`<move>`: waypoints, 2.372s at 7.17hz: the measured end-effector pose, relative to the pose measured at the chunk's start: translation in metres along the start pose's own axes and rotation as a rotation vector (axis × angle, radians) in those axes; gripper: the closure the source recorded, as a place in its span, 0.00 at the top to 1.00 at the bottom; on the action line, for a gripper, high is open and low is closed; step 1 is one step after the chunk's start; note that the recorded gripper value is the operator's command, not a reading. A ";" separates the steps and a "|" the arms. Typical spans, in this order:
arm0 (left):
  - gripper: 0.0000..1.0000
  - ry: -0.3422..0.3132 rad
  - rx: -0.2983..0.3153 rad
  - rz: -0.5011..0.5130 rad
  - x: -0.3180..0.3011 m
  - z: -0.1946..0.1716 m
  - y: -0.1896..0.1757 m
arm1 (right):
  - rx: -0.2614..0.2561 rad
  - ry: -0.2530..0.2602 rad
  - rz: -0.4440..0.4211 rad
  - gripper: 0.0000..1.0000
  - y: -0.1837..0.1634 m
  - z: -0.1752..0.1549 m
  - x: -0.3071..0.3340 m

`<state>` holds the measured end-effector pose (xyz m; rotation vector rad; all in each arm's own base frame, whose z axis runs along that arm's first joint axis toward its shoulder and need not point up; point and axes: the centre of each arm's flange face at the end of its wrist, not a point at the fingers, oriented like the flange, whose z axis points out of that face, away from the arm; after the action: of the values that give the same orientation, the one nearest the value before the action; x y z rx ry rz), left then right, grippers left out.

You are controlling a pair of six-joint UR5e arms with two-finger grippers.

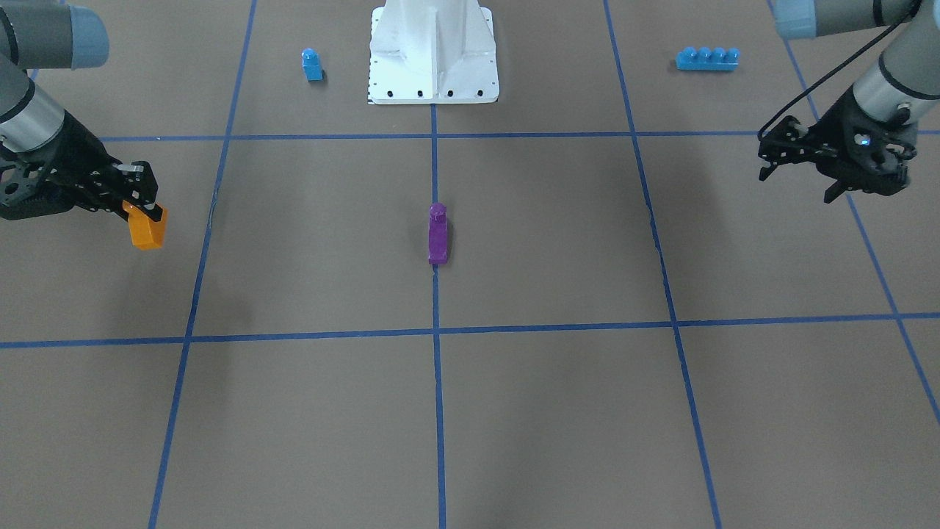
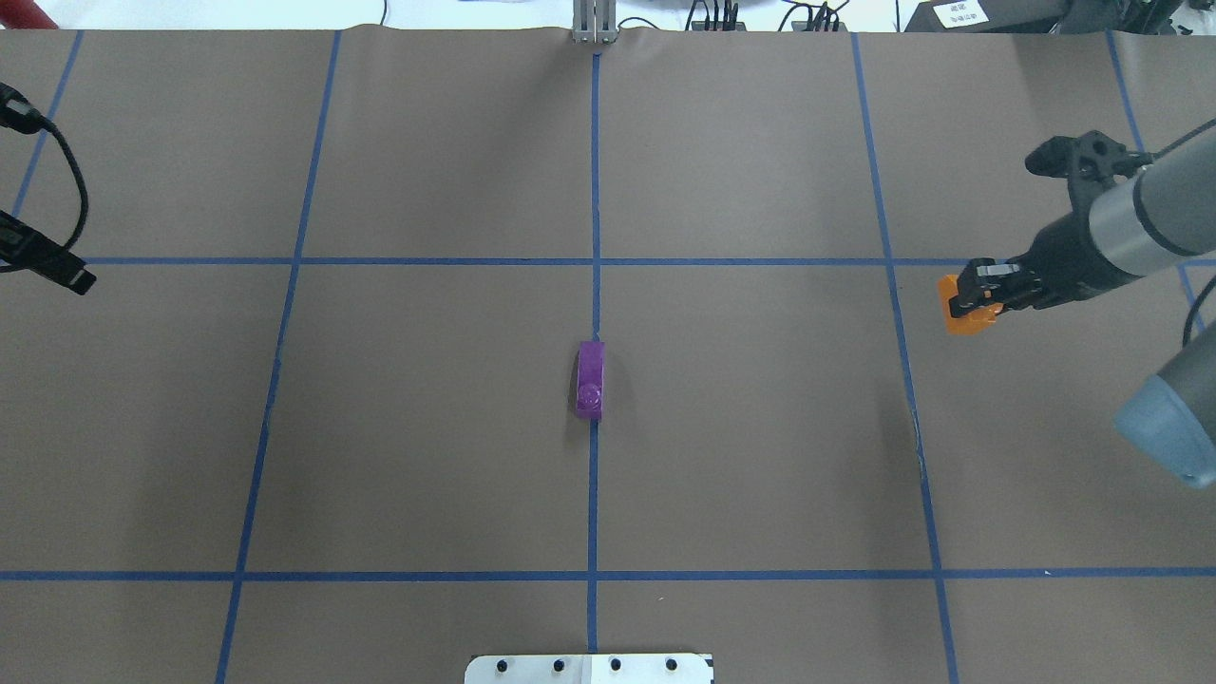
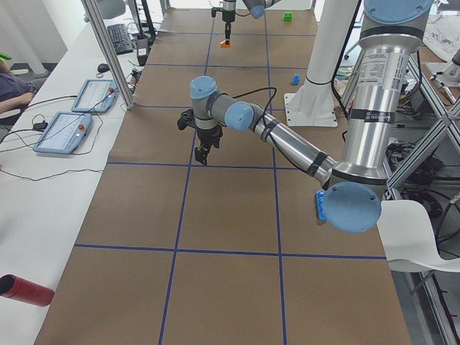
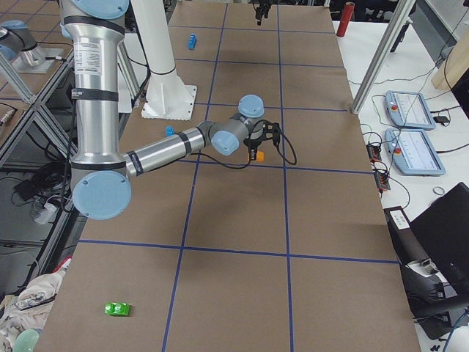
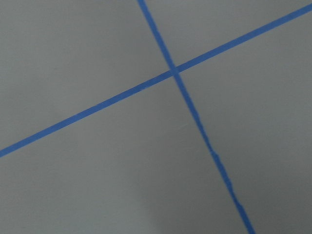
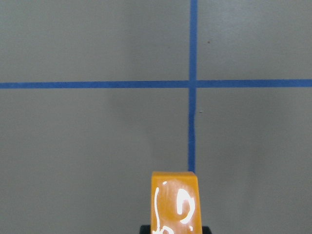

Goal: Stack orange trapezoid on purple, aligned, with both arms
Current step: 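Carry the orange block with the right gripper over the purple block, then lower the orange block onto the purple block, aligning it, and release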

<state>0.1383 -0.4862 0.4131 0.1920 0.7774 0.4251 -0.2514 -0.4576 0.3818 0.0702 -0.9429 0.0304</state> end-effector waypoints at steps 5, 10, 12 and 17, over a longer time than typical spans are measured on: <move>1.00 0.016 -0.007 -0.013 -0.056 -0.018 0.036 | -0.025 0.108 0.087 0.00 0.026 0.038 -0.272; 1.00 0.041 -0.005 -0.021 -0.056 -0.019 0.039 | 0.016 0.122 0.111 0.00 0.033 0.098 -0.378; 1.00 0.045 -0.005 -0.024 -0.056 -0.019 0.039 | 0.024 0.116 0.102 0.00 0.033 0.111 -0.381; 1.00 0.047 -0.006 -0.026 -0.055 -0.019 0.038 | 0.022 0.139 0.086 0.00 0.047 0.131 -0.384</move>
<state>0.0786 -0.4757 0.4474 0.1669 0.8241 0.4080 -0.5850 -0.4183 0.1496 0.0476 -0.8064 0.1239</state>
